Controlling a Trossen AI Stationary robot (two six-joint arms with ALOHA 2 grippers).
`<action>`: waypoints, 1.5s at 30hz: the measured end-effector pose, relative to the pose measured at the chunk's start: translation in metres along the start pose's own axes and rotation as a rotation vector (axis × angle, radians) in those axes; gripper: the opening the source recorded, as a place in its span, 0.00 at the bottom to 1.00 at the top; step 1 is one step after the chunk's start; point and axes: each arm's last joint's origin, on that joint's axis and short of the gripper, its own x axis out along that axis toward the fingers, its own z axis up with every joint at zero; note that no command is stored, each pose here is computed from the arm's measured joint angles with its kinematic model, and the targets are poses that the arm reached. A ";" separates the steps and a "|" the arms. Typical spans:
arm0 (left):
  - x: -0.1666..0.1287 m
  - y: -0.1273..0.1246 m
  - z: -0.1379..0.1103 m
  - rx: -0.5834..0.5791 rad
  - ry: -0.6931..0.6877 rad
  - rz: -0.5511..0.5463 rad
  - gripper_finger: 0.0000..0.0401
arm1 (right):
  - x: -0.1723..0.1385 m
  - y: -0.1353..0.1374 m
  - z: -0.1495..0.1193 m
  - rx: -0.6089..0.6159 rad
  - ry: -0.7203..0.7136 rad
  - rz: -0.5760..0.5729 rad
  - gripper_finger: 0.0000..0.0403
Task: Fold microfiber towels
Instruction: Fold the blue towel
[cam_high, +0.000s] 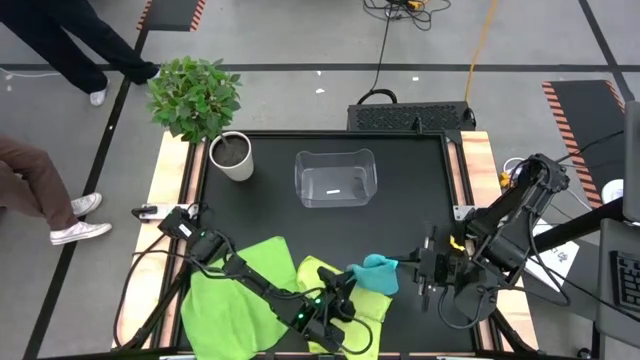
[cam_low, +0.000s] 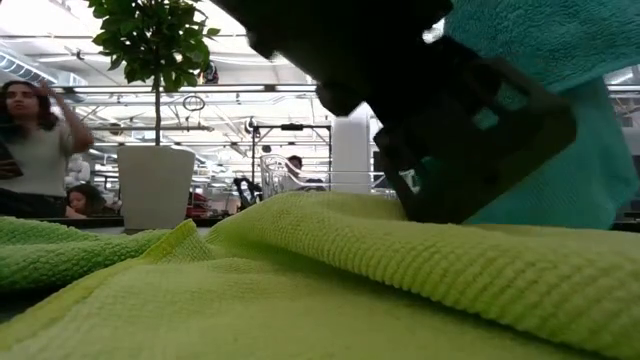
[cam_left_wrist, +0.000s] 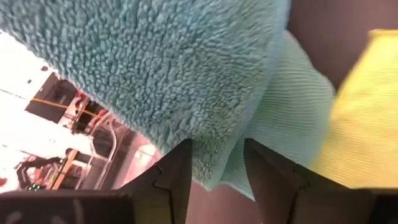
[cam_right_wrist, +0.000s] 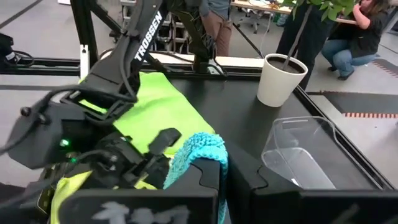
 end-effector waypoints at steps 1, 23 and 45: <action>-0.003 -0.001 0.000 0.006 -0.005 -0.002 0.36 | 0.000 0.000 0.000 -0.002 0.000 0.000 0.00; 0.011 -0.011 -0.016 0.052 0.042 0.273 0.37 | -0.002 0.008 0.017 0.007 -0.122 0.027 0.00; 0.002 -0.010 0.002 0.043 0.012 0.303 0.37 | -0.002 0.008 0.016 0.010 -0.119 0.029 0.00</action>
